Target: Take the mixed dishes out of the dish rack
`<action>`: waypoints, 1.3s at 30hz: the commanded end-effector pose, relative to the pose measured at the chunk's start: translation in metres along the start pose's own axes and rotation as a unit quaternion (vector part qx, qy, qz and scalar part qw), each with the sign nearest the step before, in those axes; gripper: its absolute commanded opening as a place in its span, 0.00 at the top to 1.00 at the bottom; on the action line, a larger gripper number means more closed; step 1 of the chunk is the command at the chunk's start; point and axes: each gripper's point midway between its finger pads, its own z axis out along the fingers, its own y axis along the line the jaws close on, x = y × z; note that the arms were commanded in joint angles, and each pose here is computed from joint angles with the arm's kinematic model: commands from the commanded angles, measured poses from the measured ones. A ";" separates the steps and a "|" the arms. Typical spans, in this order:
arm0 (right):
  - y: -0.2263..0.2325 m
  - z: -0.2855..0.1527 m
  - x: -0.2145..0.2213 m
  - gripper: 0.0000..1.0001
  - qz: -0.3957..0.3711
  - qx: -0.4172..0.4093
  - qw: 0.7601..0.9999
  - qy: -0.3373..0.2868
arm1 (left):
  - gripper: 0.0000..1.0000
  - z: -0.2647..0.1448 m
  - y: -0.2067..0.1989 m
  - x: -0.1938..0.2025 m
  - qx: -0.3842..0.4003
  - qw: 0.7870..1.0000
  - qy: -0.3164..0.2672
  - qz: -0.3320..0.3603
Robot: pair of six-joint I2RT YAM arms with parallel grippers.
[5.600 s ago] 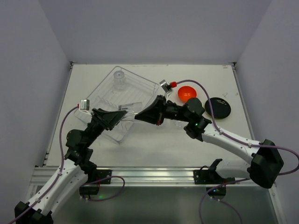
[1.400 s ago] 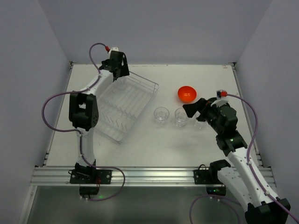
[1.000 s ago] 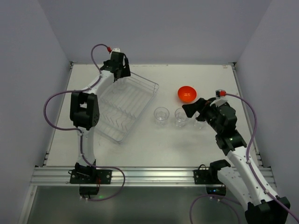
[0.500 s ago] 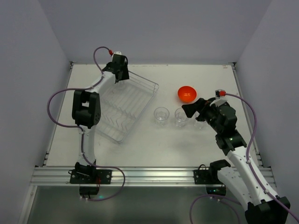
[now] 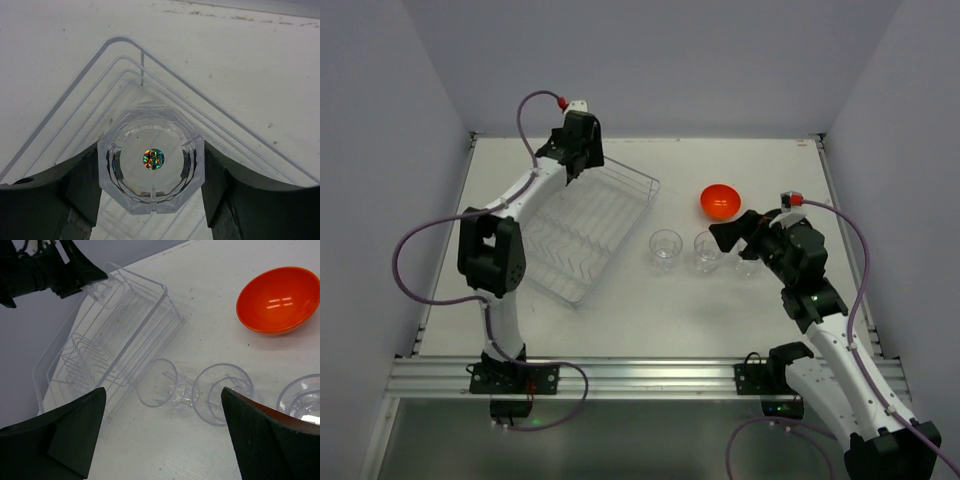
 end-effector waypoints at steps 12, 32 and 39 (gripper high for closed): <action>0.058 -0.006 -0.001 0.01 -0.039 -0.175 0.984 0.001 | 1.00 -0.251 -0.077 -0.048 0.357 0.914 -0.174 -0.086; 0.175 -0.061 0.023 0.13 -0.023 -0.465 0.884 0.047 | 1.00 -0.407 -0.123 0.054 0.719 0.642 -0.077 -0.254; 0.202 -0.077 0.018 0.38 -0.021 -0.507 0.861 0.037 | 1.00 -0.406 -0.125 0.060 0.703 0.645 -0.073 -0.289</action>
